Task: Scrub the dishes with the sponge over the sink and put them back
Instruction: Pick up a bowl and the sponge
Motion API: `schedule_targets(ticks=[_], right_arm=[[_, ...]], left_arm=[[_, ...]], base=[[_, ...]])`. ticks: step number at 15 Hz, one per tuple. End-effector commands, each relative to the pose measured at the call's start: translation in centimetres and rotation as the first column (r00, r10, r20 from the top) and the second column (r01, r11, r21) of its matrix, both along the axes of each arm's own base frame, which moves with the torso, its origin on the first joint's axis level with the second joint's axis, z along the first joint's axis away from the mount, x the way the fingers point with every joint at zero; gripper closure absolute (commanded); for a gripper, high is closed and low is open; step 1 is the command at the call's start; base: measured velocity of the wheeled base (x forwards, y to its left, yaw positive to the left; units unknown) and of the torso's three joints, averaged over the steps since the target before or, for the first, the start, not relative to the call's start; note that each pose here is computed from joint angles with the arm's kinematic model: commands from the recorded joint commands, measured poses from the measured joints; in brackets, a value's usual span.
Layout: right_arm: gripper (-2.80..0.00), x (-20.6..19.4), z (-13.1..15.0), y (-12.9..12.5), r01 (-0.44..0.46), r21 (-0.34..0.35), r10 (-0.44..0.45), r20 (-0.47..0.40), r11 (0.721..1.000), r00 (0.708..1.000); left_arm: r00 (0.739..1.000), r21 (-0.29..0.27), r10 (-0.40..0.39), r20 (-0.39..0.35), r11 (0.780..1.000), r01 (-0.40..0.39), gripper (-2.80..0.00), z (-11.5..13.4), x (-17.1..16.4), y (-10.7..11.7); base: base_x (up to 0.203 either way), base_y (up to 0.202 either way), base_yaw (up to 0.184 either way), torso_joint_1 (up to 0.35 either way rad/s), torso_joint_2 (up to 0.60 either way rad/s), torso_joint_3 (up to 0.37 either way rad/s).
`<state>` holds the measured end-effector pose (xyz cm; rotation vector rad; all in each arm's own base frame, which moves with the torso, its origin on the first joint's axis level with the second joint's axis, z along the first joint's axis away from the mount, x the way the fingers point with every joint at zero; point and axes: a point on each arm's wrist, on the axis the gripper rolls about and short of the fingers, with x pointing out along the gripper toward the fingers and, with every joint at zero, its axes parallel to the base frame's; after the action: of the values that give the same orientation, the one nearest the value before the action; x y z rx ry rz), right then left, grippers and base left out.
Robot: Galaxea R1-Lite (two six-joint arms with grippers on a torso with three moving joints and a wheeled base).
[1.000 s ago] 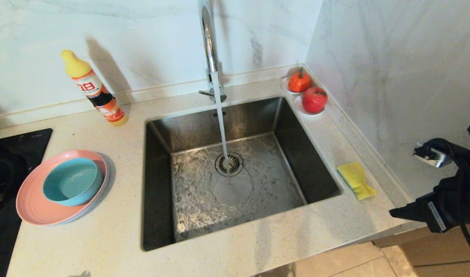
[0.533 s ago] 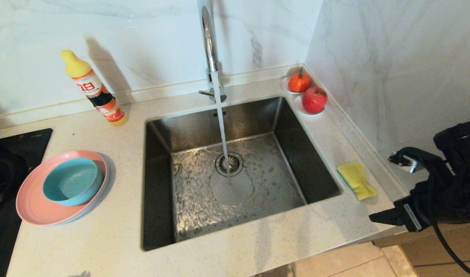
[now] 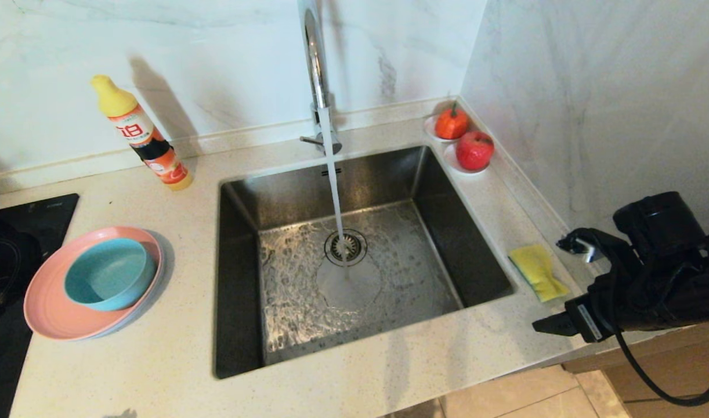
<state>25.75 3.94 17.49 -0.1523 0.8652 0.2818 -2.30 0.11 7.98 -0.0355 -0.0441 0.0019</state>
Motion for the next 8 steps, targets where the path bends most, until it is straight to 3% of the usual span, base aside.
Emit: schedule_targets(ticks=[1,8], right_arm=[[-2.8,1.06,-0.99,0.16,-0.001,-0.003,0.001,-0.012,1.0,1.0],[-2.8,2.0,-0.48,-0.82,-0.037,-0.056,0.042,0.079,0.998,0.996]], left_arm=[[1.0,0.0,0.0,-0.015,1.0,0.0,0.0,-0.46,0.12,0.0],[1.0,0.0,0.0,-0.015,1.0,0.0,0.0,-0.46,0.12,0.0]], base=[[0.0,0.0,0.0,0.0,0.0,0.0],[0.0,0.0,0.0,0.0,0.0,0.0]])
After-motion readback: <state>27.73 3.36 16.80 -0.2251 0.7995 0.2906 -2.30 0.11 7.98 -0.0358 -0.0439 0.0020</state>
